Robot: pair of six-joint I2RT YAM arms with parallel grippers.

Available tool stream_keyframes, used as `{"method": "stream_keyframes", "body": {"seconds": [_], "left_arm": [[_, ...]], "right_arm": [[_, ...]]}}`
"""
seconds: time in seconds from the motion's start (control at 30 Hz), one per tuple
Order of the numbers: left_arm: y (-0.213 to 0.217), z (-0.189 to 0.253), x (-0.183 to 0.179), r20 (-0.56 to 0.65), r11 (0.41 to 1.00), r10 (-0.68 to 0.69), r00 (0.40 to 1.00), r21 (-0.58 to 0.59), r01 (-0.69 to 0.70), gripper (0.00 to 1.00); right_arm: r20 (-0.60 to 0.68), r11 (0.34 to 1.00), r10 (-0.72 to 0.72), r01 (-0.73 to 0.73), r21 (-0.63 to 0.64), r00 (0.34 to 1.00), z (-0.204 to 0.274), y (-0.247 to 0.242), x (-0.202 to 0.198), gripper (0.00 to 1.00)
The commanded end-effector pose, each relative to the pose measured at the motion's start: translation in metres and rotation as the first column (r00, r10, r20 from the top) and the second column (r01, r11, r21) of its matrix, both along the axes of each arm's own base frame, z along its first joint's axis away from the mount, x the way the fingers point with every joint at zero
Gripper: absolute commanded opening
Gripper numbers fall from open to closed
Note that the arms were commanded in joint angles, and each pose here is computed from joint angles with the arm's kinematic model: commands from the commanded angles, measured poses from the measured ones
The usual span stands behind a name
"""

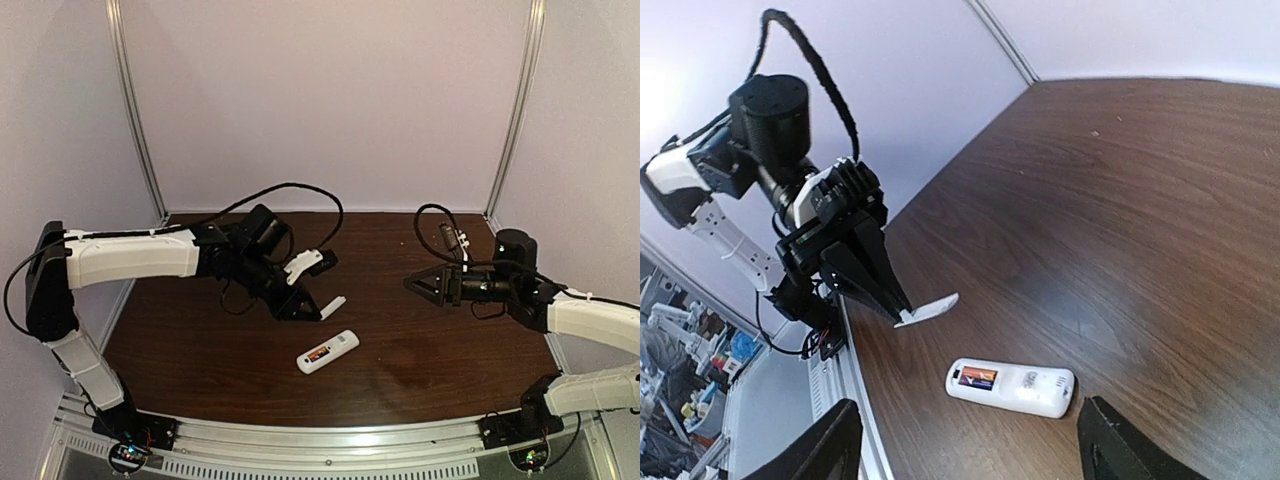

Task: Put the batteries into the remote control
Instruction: Pass from the left arm to the right

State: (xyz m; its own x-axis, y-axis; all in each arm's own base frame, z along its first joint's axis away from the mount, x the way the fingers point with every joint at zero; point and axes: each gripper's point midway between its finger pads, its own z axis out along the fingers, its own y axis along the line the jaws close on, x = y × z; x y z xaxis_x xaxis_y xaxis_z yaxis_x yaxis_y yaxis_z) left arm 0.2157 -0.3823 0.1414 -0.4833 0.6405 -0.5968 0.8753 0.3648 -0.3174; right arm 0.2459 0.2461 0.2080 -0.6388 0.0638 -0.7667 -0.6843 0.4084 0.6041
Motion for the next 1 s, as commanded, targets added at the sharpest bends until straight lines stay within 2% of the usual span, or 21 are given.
{"method": "stream_keyframes", "body": {"seconds": [0.0, 0.17, 0.23, 0.37, 0.53, 0.73, 0.97], "left_arm": [[-0.007, 0.050, -0.056, -0.127, 0.945, -0.277, 0.952, -0.214, 0.246, 0.00], [0.001, 0.099, -0.101, -0.183, 0.834, -0.466, 0.866, -0.416, 0.361, 0.00], [0.006, 0.115, -0.117, -0.160, 0.775, -0.540, 0.826, -0.478, 0.414, 0.00], [0.009, 0.130, -0.150, -0.172, 0.697, -0.640, 0.749, -0.540, 0.472, 0.00], [0.014, 0.138, -0.181, -0.191, 0.614, -0.734, 0.652, -0.596, 0.517, 0.00], [0.011, 0.141, -0.193, -0.199, 0.585, -0.768, 0.609, -0.606, 0.539, 0.00], [0.005, 0.135, -0.201, -0.214, 0.577, -0.782, 0.585, -0.603, 0.551, 0.00]], "right_arm": [[0.193, 0.989, 0.132, -0.143, 0.048, 0.972, 0.040, 0.015, -0.030, 0.76], [0.299, 0.946, 0.277, -0.314, 0.083, 0.913, 0.068, 0.032, -0.077, 0.77], [0.344, 0.927, 0.322, -0.368, 0.077, 0.882, 0.081, 0.038, -0.094, 0.77], [0.425, 0.890, 0.408, -0.456, 0.012, 0.808, 0.102, 0.052, -0.132, 0.74], [0.448, 0.853, 0.500, -0.510, -0.107, 0.741, 0.114, 0.064, -0.163, 0.71], [0.448, 0.796, 0.598, -0.558, -0.234, 0.665, 0.107, 0.084, -0.187, 0.65], [0.475, 0.751, 0.659, -0.546, -0.372, 0.583, 0.100, 0.107, -0.207, 0.59]]}}
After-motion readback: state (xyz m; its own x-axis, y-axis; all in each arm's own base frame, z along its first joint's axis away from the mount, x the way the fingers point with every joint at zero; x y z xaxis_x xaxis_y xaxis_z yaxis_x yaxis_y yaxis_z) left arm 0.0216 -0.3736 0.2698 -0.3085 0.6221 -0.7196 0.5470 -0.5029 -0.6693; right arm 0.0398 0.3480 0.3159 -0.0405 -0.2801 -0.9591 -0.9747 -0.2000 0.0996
